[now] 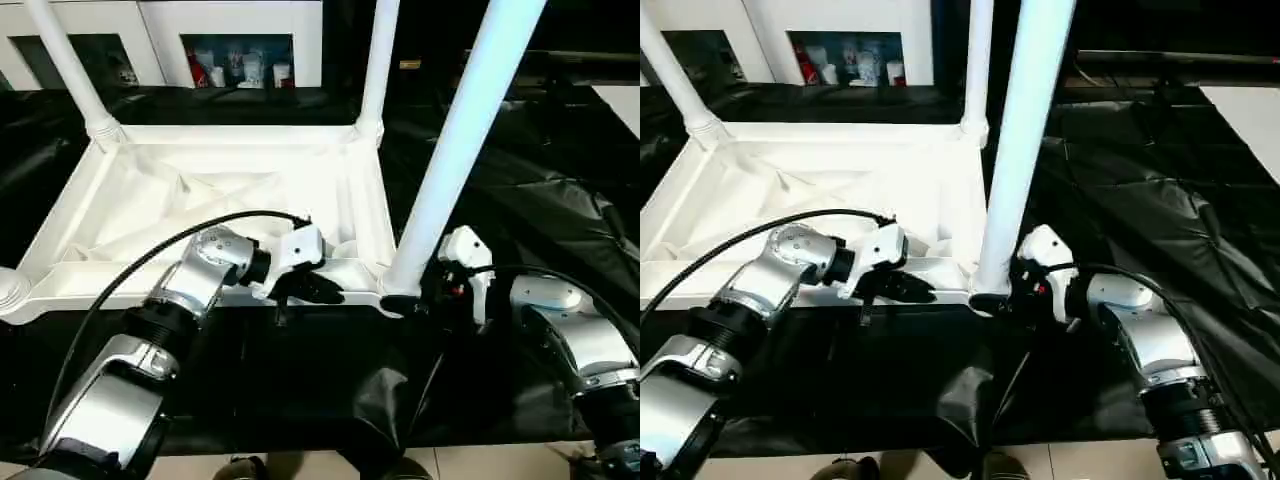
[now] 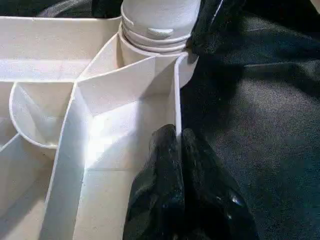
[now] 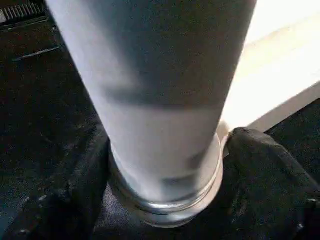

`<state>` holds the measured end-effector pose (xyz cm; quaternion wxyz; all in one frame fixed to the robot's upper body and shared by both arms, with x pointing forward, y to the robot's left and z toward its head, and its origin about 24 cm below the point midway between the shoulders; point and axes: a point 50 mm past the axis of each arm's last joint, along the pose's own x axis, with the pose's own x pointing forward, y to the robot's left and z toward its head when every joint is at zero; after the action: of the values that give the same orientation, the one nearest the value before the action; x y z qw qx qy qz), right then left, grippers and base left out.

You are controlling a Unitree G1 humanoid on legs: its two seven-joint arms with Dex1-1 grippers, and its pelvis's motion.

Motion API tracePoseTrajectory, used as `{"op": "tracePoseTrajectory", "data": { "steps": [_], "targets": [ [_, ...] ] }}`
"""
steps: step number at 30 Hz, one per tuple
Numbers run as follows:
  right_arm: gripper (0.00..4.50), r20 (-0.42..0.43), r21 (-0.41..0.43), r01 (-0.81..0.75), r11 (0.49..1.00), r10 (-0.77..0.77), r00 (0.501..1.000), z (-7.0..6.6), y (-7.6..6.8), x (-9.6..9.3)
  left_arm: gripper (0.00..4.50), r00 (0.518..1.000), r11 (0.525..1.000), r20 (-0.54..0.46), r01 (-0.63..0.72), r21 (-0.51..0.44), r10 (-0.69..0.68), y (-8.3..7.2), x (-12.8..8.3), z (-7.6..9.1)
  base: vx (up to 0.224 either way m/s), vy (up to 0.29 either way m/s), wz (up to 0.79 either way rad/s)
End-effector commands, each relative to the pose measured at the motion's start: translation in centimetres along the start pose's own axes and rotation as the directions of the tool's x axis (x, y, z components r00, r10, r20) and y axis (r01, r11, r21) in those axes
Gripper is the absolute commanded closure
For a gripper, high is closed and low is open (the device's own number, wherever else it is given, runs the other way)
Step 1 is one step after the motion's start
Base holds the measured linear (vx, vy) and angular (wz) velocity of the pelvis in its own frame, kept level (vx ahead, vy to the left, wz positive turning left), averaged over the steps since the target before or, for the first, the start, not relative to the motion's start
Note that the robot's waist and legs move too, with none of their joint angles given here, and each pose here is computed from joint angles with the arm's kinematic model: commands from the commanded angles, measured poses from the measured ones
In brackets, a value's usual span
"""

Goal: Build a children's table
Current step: Rotate leg to tighten

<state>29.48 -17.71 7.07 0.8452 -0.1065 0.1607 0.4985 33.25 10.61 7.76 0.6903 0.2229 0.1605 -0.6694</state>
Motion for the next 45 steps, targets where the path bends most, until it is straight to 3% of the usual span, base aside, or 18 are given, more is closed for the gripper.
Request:
{"op": "tracePoseTrajectory", "data": {
  "steps": [1, 9, 14, 20, 25, 28, 31, 35, 38, 42, 43, 45],
  "targets": [
    [1.0, -0.007, 0.018, -0.043, 0.999, 0.043, 0.999, -0.3, 0.5, 0.3, 4.5, 0.998, 0.998, 0.011, 0.057, 0.002, -0.057, -0.6, 0.6, 0.0, 0.0, 0.0, 0.0],
    [1.3, 0.004, 0.043, -0.027, 0.999, 0.027, 1.0, -1.0, 1.0, 0.8, 4.5, 0.999, 0.999, 0.007, 0.049, -0.018, -0.049, -0.7, 0.9, -0.3, 0.0, 0.0, 0.0],
    [1.43, 0.028, 0.097, 0.141, 0.985, -0.144, 0.989, -1.8, 0.8, 2.2, 4.5, 0.996, 0.995, 0.006, -0.085, -0.052, 0.085, 0.2, 2.0, -0.3, 0.0, 0.0, 0.0],
    [1.75, -0.01, 0.167, 0.341, 0.925, -0.344, 0.939, -2.9, 1.6, 5.1, 4.5, 0.973, 0.967, -0.036, -0.233, -0.103, 0.23, 1.0, 4.1, -0.1, 0.0, 0.0, 0.0],
    [1.8, -0.063, 0.223, 0.579, 0.784, -0.581, 0.812, -2.7, 1.6, 7.4, 4.5, 0.92, 0.909, -0.074, -0.391, -0.142, 0.384, 1.7, 6.1, 0.6, 0.0, 0.0, 0.0],
    [1.8, -0.061, 0.221, 0.618, 0.754, -0.622, 0.781, -2.3, 1.8, 8.2, 4.5, 0.906, 0.896, -0.081, -0.423, -0.131, 0.416, 1.9, 6.6, 0.7, 0.0, 0.0, 0.0],
    [1.8, -0.042, 0.218, 0.607, 0.764, -0.614, 0.788, -2.0, 1.9, 8.4, 4.5, 0.908, 0.899, -0.078, -0.418, -0.126, 0.411, 1.8, 6.7, 0.8, 0.0, 0.0, 0.0],
    [1.8, 0.082, 0.286, 0.549, 0.786, -0.59, 0.803, -0.7, 2.0, 7.9, 4.5, 0.928, 0.922, -0.047, -0.372, -0.109, 0.369, 1.6, 6.8, 1.1, 0.0, 0.0, 0.0],
    [1.11, 0.166, 0.302, 0.492, 0.817, -0.553, 0.817, 0.3, 1.9, 7.2, 4.5, 0.937, 0.933, -0.039, -0.348, -0.09, 0.346, 1.5, 6.4, 0.9, 0.0, 0.0, 0.0],
    [0.7, 0.188, 0.221, 0.433, 0.874, -0.474, 0.86, 0.8, 0.7, 5.0, 4.5, 0.953, 0.951, -0.041, -0.302, -0.067, 0.3, 1.4, 5.5, 0.5, 0.0, 0.0, 0.0],
    [0.64, 0.163, 0.129, 0.37, 0.92, -0.387, 0.908, 0.8, 0.0, 3.3, 4.5, 0.963, 0.961, -0.036, -0.27, -0.052, 0.268, 1.2, 5.0, 0.3, 0.0, 0.0, 0.0],
    [0.6, 0.145, 0.1, 0.343, 0.934, -0.355, 0.924, 0.7, 0.0, 2.8, 4.5, 0.967, 0.966, -0.034, -0.255, -0.048, 0.254, 1.1, 4.9, 0.3, 0.0, 0.0, 0.0]
  ]
}}
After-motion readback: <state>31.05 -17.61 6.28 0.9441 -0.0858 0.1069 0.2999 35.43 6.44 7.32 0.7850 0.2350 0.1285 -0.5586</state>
